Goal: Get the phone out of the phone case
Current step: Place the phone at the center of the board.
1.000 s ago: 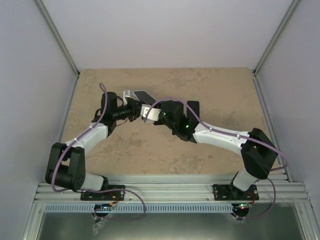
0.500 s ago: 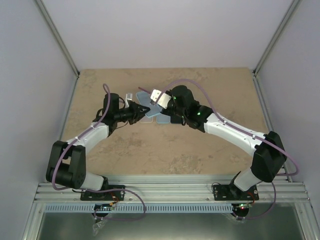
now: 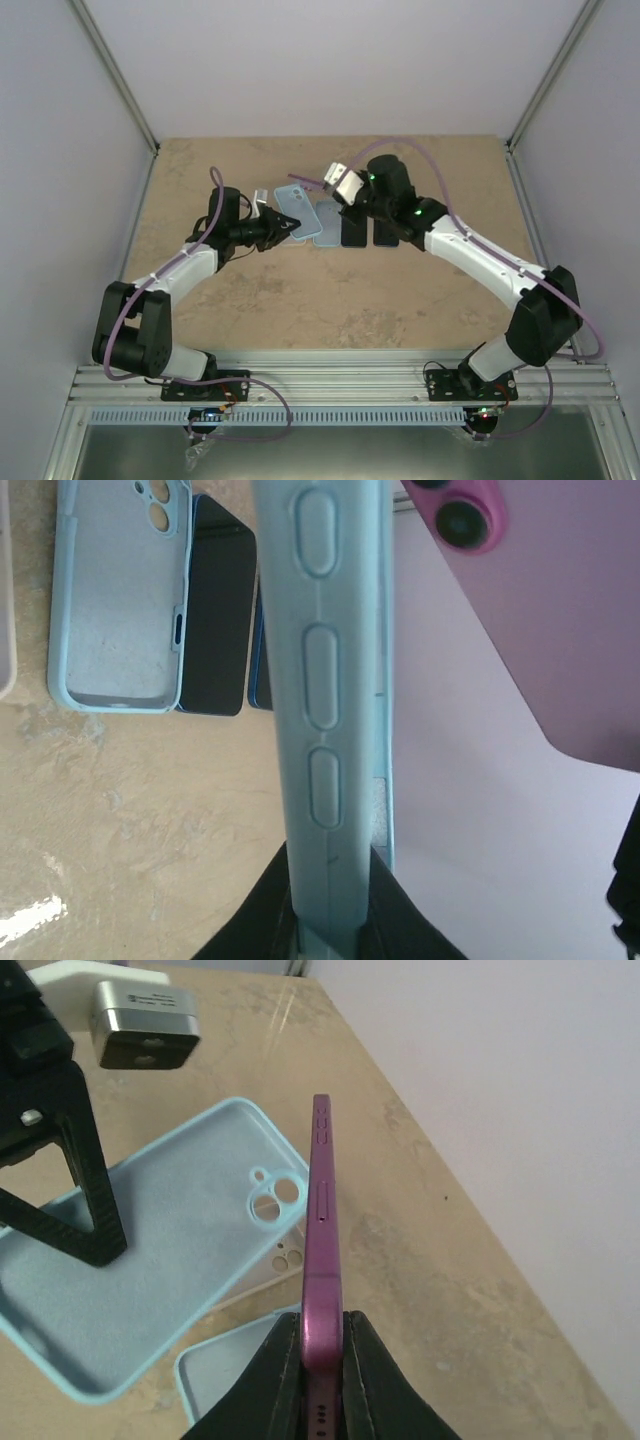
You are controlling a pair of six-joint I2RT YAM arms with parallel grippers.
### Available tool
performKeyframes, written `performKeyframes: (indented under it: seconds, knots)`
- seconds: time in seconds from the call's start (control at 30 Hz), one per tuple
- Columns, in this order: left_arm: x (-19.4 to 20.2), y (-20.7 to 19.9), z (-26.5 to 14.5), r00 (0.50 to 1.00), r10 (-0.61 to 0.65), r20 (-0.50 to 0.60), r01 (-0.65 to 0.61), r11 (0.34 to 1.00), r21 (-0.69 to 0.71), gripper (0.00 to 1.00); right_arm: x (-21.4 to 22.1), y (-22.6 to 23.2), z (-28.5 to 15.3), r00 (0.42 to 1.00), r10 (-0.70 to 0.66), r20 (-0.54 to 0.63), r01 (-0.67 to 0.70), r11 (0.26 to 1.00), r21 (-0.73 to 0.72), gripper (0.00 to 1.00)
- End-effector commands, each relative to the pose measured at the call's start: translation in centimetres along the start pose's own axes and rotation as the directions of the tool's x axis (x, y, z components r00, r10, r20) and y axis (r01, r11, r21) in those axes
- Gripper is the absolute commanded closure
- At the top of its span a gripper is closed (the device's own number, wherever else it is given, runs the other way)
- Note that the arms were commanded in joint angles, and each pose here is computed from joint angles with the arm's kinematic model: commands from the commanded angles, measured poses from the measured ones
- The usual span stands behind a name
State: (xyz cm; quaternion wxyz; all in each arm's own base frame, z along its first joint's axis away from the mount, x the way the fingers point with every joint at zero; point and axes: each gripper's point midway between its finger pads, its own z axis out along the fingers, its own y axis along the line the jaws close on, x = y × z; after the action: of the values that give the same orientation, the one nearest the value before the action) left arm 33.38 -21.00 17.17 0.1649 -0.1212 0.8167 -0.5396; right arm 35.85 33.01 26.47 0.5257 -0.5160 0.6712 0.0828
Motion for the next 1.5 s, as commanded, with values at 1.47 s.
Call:
performKeyframes:
  seconds: [1.47]
  knots:
    - [-2.9,-1.5,-0.5,0.978,0.194,0.080,-0.188,0.979,-0.085,1.00,23.9,-8.6,-11.1,0.790,-0.352,-0.503,0.538,0.791,0.292,0.99]
